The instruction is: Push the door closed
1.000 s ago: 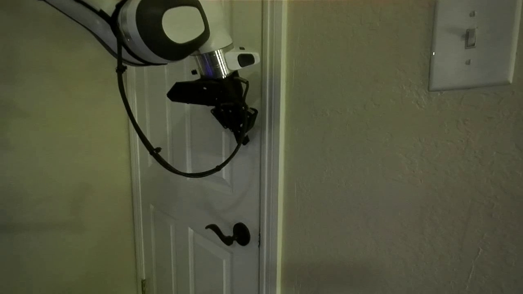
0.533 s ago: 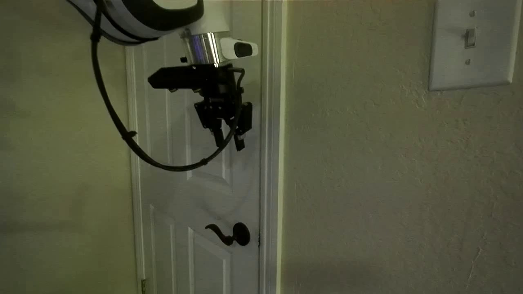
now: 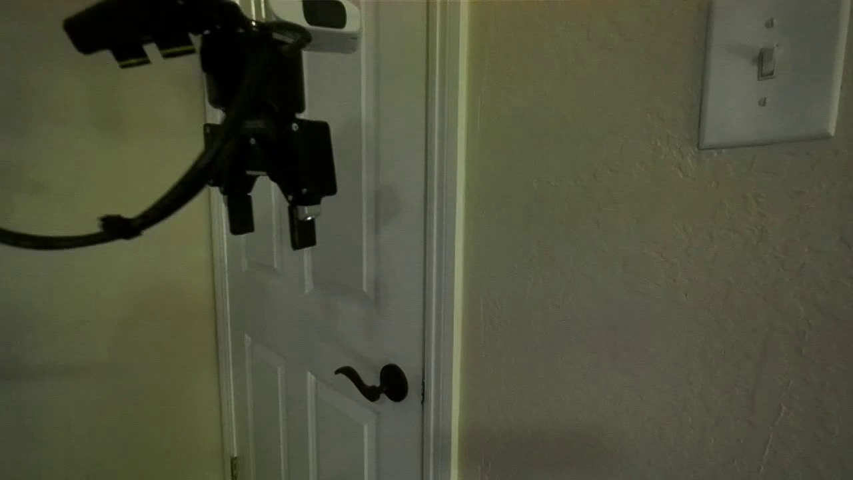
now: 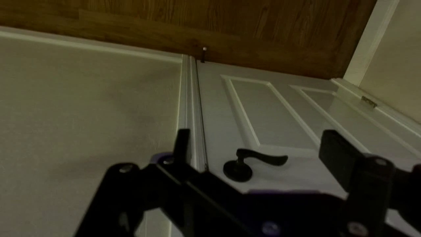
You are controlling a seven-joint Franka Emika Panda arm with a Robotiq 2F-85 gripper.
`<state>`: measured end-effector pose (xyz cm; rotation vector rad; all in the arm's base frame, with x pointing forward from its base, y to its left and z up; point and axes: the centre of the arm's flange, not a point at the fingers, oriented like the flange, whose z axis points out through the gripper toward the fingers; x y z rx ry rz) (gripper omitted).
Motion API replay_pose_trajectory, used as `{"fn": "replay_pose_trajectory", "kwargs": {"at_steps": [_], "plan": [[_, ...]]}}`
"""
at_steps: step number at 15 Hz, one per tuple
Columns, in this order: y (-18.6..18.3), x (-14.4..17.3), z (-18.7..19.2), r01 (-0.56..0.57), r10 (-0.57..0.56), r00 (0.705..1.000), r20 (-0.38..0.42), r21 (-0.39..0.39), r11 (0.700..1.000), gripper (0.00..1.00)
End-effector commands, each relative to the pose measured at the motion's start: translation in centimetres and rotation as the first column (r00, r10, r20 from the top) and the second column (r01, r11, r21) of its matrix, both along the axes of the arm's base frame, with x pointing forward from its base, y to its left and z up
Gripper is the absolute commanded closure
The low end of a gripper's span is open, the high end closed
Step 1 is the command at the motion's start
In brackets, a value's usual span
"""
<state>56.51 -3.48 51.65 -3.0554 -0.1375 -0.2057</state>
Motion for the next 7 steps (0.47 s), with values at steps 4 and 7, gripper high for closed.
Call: {"fn": "replay_pose_trajectory", "kwargs": {"at_steps": [4,7], "plan": [[-0.3,-2.5,-0.2,0.005,-0.005,1.000,-0.022,-0.003,1.000,0.00],[-0.3,-2.6,-0.3,0.005,-0.005,1.000,-0.026,-0.003,1.000,0.00]]}}
